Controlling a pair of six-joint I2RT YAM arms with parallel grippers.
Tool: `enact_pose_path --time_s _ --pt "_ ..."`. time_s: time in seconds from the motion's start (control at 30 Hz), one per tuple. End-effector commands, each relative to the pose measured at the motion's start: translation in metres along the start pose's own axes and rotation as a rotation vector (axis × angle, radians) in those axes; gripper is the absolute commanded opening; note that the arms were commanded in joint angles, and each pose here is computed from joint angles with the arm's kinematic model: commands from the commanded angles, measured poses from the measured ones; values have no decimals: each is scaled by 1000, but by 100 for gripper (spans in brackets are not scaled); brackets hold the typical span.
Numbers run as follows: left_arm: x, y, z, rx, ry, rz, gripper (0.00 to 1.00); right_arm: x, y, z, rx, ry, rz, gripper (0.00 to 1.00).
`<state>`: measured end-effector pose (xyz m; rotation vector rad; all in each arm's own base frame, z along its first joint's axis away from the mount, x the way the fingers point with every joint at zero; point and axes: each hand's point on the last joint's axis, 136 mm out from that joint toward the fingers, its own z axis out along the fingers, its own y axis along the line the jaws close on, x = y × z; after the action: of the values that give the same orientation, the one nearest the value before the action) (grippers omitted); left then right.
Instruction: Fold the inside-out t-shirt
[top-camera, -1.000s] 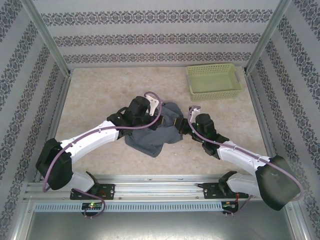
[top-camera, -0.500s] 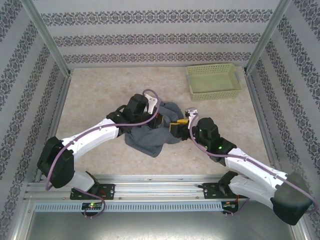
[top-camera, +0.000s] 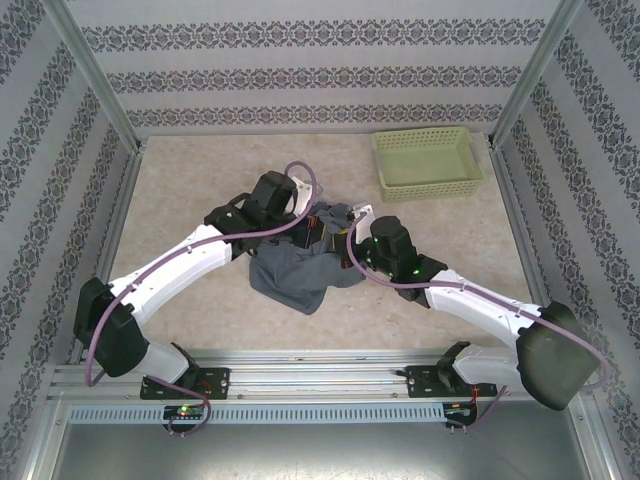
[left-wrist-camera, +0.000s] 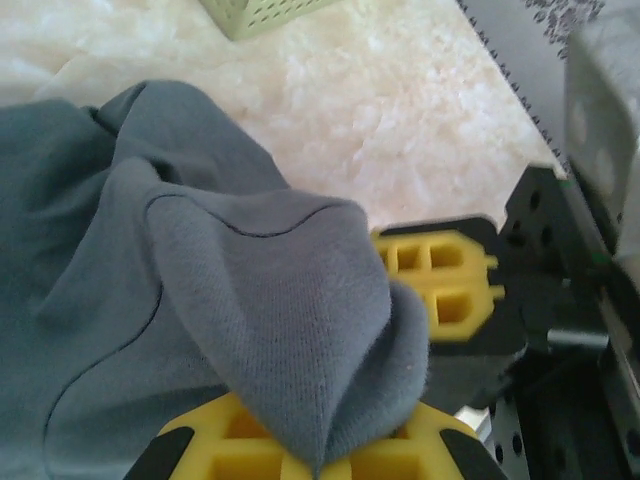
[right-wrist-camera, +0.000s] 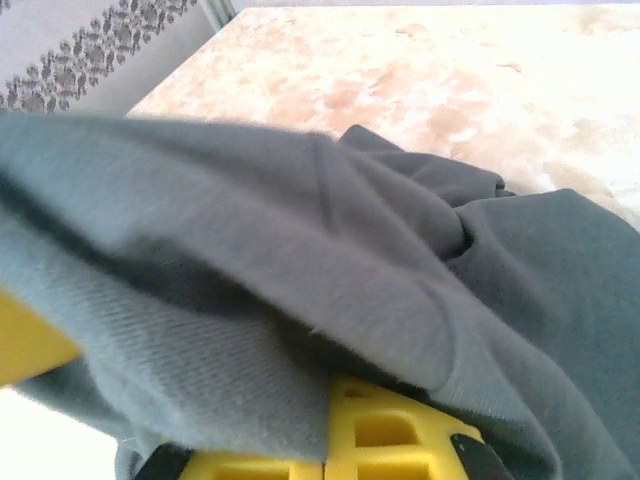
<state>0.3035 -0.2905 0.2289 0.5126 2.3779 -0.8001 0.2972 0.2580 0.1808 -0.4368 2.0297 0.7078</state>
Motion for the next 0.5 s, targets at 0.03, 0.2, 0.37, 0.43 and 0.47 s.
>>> enact_pose_path --time_s 0.03,0.2,0.37,0.43,0.47 --pt "11 9 -42 -119 94 16 0 -2 -11 0 69 17 -43 0" --pt "12 32 -74 -294 87 72 0 7 -14 -8 77 27 -38 0" --pt "19 41 -57 -294 85 92 9 -3 10 -16 -48 -6 2 0" --pt "23 45 -45 -294 95 74 16 -8 20 -18 -100 -14 26 0" --pt "26 49 -40 -305 101 59 24 -10 23 -19 -112 -15 39 0"
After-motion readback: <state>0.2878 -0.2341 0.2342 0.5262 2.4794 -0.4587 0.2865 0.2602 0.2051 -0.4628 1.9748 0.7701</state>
